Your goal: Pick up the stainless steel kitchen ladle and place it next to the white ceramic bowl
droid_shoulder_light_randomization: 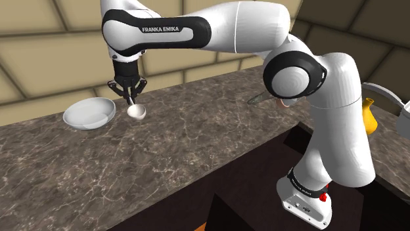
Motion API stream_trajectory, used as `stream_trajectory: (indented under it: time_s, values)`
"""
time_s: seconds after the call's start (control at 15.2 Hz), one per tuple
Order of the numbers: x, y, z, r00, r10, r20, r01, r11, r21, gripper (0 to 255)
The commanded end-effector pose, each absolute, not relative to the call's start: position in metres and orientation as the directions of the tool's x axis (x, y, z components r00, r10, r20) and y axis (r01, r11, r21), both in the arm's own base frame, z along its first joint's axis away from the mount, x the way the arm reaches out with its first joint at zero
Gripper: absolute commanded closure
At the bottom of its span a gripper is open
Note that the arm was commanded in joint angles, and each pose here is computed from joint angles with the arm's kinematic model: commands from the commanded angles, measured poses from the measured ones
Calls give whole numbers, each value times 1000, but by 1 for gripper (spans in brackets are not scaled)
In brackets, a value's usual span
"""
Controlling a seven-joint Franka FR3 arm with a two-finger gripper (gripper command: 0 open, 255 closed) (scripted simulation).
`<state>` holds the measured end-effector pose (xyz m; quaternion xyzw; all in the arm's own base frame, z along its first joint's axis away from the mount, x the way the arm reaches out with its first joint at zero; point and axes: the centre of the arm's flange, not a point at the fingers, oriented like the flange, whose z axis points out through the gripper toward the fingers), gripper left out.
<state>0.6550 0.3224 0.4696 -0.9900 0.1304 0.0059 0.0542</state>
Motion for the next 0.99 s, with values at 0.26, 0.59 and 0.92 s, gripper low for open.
stream_trajectory:
  time_s: [0.26,0.59,0.92]
  values:
    - [656,338,449,966,-259,-26,-260,-960,-106,255]
    - [656,338,422,966,-259,-26,-260,-960,-106,255]
    - [656,338,396,966,-259,-26,-260,-960,-106,255]
